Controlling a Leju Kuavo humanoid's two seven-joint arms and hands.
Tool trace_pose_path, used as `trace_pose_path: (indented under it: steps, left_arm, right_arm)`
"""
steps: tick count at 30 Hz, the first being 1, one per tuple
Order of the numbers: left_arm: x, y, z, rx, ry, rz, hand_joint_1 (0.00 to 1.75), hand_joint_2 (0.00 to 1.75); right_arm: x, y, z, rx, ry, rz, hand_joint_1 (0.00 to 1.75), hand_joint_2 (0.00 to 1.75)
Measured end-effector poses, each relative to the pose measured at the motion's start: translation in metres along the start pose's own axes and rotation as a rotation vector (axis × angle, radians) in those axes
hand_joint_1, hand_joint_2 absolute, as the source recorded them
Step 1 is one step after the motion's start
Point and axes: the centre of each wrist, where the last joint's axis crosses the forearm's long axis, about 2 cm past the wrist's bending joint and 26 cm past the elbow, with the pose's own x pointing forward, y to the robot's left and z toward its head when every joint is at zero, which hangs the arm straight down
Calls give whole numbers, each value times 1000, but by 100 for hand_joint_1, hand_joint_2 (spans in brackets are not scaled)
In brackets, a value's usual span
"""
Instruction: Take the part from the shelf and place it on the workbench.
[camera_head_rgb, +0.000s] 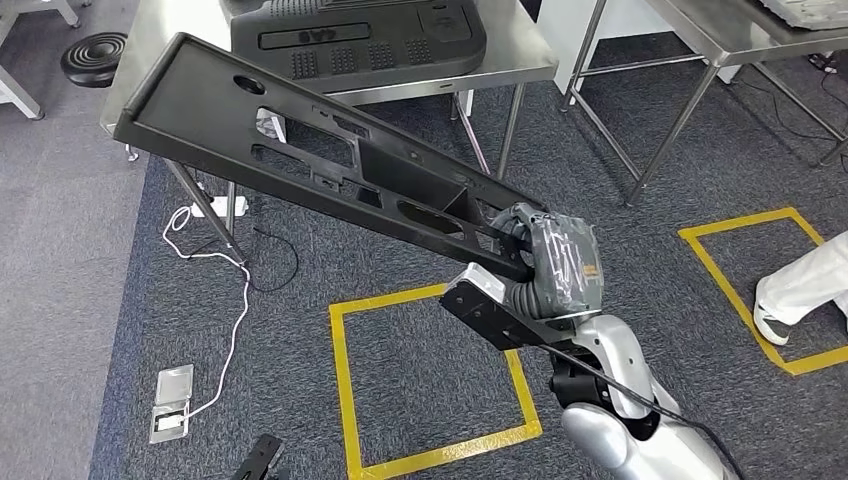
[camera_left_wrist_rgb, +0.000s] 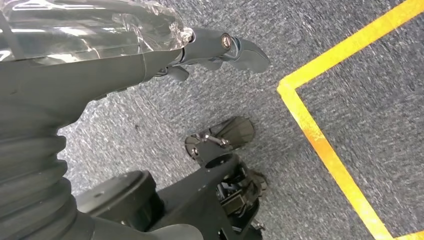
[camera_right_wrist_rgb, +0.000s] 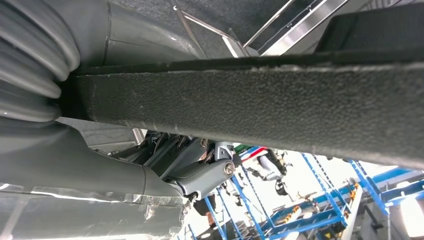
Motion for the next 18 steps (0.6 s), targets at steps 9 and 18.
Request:
trace_pose_path:
  steps: [9, 18]
  left_arm:
    - [0, 0, 0, 0, -2, 0, 0, 175]
    - [2, 0, 0, -1, -5, 1, 0, 175]
  right_arm:
    - [0, 0, 0, 2, 1, 0, 175, 175]
    - [0, 1, 0, 1, 1, -1, 175, 175]
